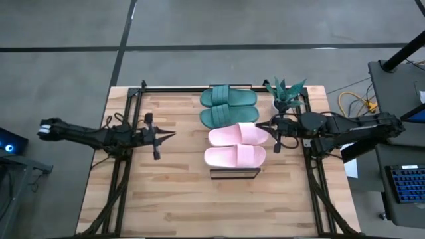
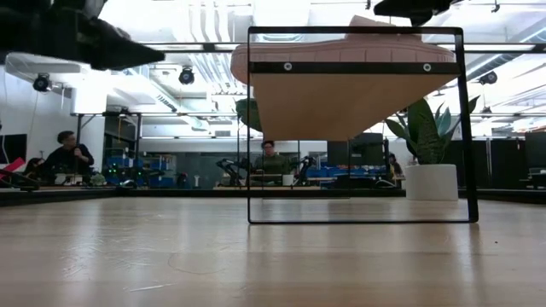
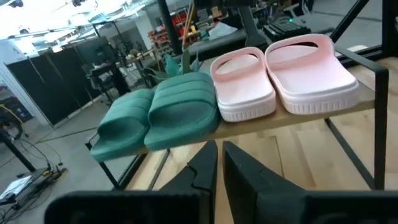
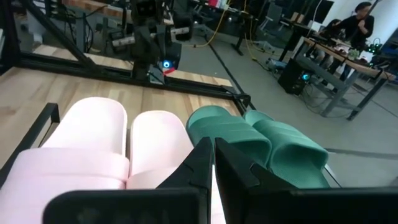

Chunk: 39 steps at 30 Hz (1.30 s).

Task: Pick and place slides into the shelf
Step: Return to Home Position

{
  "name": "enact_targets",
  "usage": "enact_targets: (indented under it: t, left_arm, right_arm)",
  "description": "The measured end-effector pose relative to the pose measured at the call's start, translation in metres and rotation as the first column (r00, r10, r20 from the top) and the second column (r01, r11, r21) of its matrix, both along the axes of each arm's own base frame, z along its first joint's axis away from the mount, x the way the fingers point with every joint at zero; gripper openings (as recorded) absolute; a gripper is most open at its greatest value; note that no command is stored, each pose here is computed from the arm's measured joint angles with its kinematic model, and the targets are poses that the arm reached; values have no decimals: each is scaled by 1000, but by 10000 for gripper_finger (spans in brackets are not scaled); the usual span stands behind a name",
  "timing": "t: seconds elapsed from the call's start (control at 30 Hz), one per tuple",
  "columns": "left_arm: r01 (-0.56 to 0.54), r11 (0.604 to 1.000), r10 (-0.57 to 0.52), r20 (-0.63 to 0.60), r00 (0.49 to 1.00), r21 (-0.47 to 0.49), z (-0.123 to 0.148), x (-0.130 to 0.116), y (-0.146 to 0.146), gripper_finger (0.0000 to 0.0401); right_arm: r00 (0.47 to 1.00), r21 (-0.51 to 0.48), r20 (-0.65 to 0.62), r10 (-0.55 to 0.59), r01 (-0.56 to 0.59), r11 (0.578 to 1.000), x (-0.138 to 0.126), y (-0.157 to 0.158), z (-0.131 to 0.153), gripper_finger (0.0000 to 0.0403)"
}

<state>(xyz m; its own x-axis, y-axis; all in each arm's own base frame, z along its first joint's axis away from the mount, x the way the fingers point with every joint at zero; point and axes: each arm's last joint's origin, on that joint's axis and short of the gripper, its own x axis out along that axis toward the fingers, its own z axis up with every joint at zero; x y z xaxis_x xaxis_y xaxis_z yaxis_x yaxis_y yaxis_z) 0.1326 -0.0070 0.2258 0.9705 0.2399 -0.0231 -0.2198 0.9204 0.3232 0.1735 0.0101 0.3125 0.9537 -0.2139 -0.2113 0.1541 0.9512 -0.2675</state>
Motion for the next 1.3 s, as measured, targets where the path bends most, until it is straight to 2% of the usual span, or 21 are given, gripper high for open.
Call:
enact_targets:
  t: [0.23, 0.6, 0.73, 0.83, 0.97, 1.03, 1.1, 1.17, 1.3]
  left_arm:
    - [1, 995, 2, 30, 1000, -102, -29, -14, 2, 10]
    - [14, 994, -10, 38, 999, -109, -49, -28, 3, 11]
    - [149, 980, -141, 74, 987, -128, -51, -32, 0, 11]
    - [158, 979, -149, 77, 986, -129, -52, -36, 1, 11]
    - [122, 984, -116, 51, 992, -131, -54, -35, 2, 11]
    - [120, 984, -116, 35, 993, -131, -55, -34, 2, 11]
    - [121, 984, -117, 34, 993, -131, -56, -34, 1, 11]
    - [119, 984, -116, 33, 993, -130, -56, -34, 2, 11]
    - [113, 985, -109, 31, 994, -131, -56, -34, 2, 11]
  right_arm:
    - [1000, 8, -11, -3, 3, 1000, -3, 0, -2, 8]
    - [1000, 19, -14, -23, 23, 1000, -3, -1, -4, 9]
    - [1000, -9, -23, -17, 17, 1000, -3, -1, -5, 9]
    - [999, -21, -32, -15, 14, 1000, -3, -1, -7, 9]
    - [999, -53, -43, -30, 28, 998, -5, -2, -20, 9]
    - [995, -49, -1, -97, 97, 994, -9, -4, -31, 9]
    - [993, -51, 35, -111, 113, 992, -17, -5, -42, 8]
    - [994, -46, 61, -86, 89, 995, -27, -6, -50, 9]
    - [993, -15, 115, 33, -31, 999, -47, -4, -62, 9]
